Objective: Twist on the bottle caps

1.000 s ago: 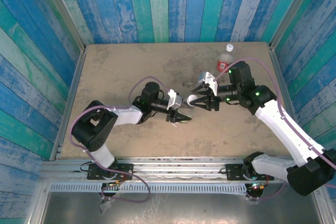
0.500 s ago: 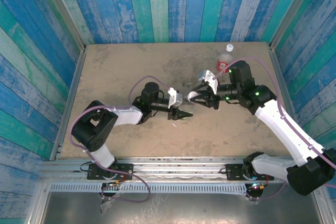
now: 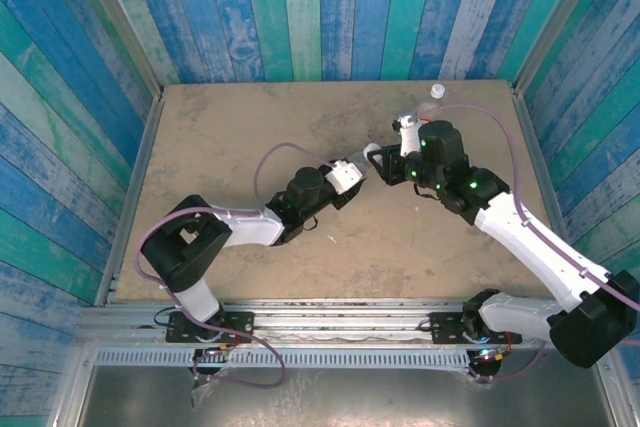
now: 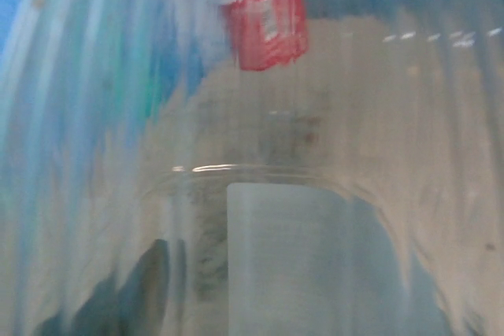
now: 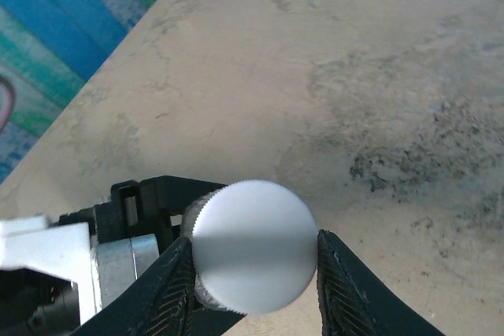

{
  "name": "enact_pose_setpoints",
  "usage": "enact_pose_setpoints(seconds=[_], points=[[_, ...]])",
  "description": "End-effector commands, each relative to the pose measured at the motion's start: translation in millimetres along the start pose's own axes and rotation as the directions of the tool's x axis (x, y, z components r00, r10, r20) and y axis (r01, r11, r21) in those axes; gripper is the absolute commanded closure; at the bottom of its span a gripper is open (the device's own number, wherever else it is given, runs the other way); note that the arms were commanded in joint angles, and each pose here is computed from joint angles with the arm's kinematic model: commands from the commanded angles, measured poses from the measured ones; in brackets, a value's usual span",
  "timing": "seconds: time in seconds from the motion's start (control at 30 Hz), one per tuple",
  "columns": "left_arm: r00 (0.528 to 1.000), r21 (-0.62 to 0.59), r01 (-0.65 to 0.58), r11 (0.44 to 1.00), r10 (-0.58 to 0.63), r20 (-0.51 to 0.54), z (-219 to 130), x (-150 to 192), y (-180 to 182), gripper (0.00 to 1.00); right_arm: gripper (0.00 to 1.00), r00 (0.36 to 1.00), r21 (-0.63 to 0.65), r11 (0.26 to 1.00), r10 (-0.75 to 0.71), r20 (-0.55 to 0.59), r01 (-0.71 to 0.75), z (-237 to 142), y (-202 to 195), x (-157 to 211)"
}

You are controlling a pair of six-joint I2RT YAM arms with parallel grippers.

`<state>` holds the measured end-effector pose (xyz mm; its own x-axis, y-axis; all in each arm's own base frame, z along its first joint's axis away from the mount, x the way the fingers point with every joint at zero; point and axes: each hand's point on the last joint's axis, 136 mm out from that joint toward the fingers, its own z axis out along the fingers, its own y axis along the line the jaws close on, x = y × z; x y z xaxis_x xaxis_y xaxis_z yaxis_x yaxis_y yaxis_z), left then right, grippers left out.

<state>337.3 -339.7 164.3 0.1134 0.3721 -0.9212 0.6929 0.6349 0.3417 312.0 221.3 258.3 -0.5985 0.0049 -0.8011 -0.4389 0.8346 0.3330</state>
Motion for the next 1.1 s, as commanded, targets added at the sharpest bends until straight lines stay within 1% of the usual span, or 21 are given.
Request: enact_pose_setpoints(seconds=[0.0,0.07,0.1,0.13,0.17,0.2,0.23,0.3,0.4,0.47,0.5,0.57,0.6,0.67,0.83,0.93,1.07], points=[[0.996,-0.138,-0.011,0.990,0.023,0.090,6,-35,25,0.49,0.69,0.998,0.148,0.987,0.063,-0.029,-0.058,-4,-28,13],[0.996,-0.078,0.010,0.997,-0.002,0.095,5,-30,17,0.49,0.54,0.998,0.049,0.997,-0.059,-0.017,0.060,-9,-11,4],[0.994,-0.028,0.033,0.999,-0.030,0.108,3,-29,11,0.50,0.46,0.992,0.006,0.992,-0.129,-0.007,0.129,-13,-3,1],[0.990,0.030,0.055,0.998,-0.058,0.126,0,-30,6,0.50,0.42,0.984,-0.020,0.983,-0.180,0.005,0.180,-17,2,-2],[0.983,0.116,0.082,0.990,-0.100,0.152,-5,-32,-1,0.50,0.39,0.974,-0.043,0.973,-0.226,0.023,0.227,-23,7,-6],[0.974,0.221,0.103,0.970,-0.144,0.177,-12,-35,-11,0.50,0.36,0.960,-0.073,0.957,-0.278,0.043,0.280,-29,12,-8],[0.963,0.319,0.109,0.941,-0.180,0.203,-20,-41,-20,0.49,0.33,0.948,-0.104,0.943,-0.311,0.063,0.316,-35,18,-9],[0.940,0.515,0.095,0.852,-0.247,0.236,-39,-52,-41,0.49,0.29,0.918,-0.176,0.902,-0.377,0.122,0.394,-49,31,-10],[0.920,0.664,0.065,0.745,-0.303,0.249,-59,-64,-59,0.48,0.25,0.871,-0.295,0.820,-0.442,0.216,0.489,-69,53,-5],[0.914,0.726,0.041,0.686,-0.319,0.249,-70,-69,-68,0.47,0.24,0.853,-0.327,0.788,-0.461,0.246,0.521,-77,59,-3],[0.913,0.749,0.026,0.662,-0.322,0.252,-75,-73,-72,0.47,0.24,0.848,-0.353,0.772,-0.467,0.252,0.529,-79,63,-1],[0.911,0.766,0.010,0.643,-0.322,0.259,-80,-75,-74,0.47,0.25,0.842,-0.408,0.737,-0.474,0.257,0.539,-81,71,6],[0.912,0.770,0.002,0.639,-0.317,0.262,-82,-76,-75,0.47,0.25,0.840,-0.444,0.713,-0.477,0.260,0.543,-81,76,9],[0.913,0.770,-0.010,0.638,-0.307,0.267,-83,-76,-75,0.47,0.27,0.843,-0.485,0.692,-0.471,0.258,0.535,-80,81,10],[0.925,0.794,-0.019,0.608,-0.291,0.245,-77,-79,-77,0.47,0.37,0.850,-0.516,0.679,-0.462,0.252,0.522,-75,86,8],[0.930,0.789,-0.021,0.614,-0.279,0.241,-75,-77,-77,0.48,0.45,0.853,-0.525,0.676,-0.460,0.247,0.517,-72,86,8],[0.932,0.781,0.008,0.625,-0.288,0.221,-73,-72,-76,0.49,0.50,0.860,-0.540,0.673,-0.446,0.250,0.506,-69,88,7]])
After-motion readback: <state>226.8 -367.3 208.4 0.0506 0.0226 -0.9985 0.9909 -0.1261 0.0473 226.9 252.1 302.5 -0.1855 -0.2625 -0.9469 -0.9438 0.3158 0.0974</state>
